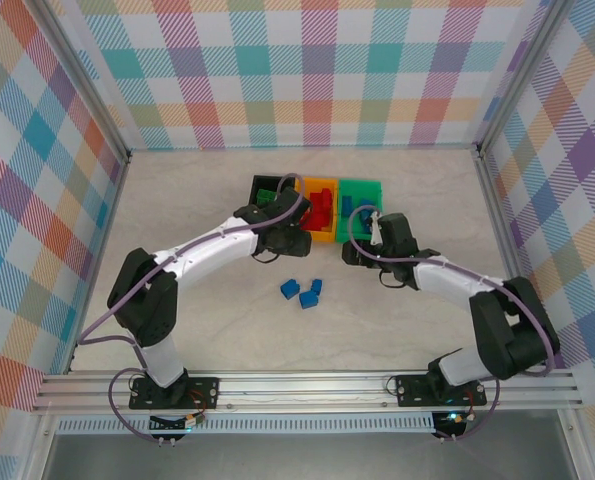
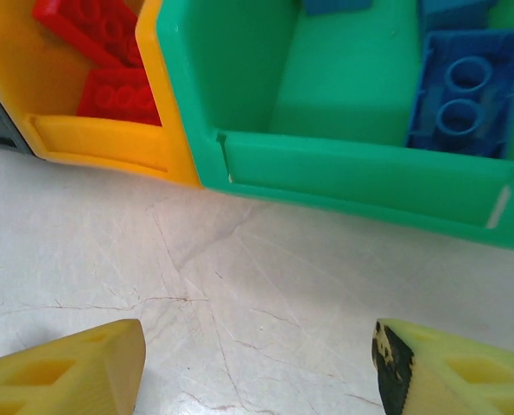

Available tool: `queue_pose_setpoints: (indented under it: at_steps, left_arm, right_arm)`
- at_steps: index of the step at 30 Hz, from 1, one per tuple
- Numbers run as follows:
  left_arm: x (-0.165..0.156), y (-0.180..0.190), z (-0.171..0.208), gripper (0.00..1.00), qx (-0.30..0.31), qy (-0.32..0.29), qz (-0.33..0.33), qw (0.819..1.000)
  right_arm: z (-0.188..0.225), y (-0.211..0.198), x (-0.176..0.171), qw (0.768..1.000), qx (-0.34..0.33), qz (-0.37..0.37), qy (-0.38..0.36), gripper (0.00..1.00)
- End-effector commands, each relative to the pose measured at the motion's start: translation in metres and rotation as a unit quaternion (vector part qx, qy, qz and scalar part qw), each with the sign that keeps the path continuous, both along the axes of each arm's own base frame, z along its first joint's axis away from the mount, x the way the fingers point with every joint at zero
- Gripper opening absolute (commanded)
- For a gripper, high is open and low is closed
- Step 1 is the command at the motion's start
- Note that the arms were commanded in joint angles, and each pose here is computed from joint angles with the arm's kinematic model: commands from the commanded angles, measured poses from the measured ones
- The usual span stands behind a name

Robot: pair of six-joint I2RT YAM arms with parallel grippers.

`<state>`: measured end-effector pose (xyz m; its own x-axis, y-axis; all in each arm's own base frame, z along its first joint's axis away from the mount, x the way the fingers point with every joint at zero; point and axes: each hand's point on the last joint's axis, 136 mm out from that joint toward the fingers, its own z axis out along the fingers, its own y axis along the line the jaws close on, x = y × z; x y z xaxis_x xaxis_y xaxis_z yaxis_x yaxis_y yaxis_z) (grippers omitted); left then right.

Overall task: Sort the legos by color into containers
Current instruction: Pick up the lego from the center of the table, then place the lego in the container.

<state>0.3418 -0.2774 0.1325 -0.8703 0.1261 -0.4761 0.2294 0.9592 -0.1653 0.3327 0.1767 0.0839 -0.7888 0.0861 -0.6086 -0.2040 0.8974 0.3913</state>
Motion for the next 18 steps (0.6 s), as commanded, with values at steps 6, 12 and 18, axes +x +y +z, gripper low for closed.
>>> queue_pose_setpoints:
  at_steps: [6,12,18]
  left_arm:
    - [0.037,-0.051,0.046,0.47,-0.095,-0.046,-0.009,0.994]
    - [0.063,-0.091,0.058,0.48,-0.138,-0.052,-0.036,0.988]
    - [0.09,-0.125,0.059,0.48,-0.169,-0.058,-0.046,0.983]
  right_arm:
    - [0.012,-0.049,0.001,0.993,-0.03,-0.106,-0.03,0.72]
    - [0.0,-0.068,0.003,0.989,-0.011,-0.144,0.009,0.73]
    - [-0.005,-0.067,0.005,0.989,0.027,-0.145,0.029,0.73]
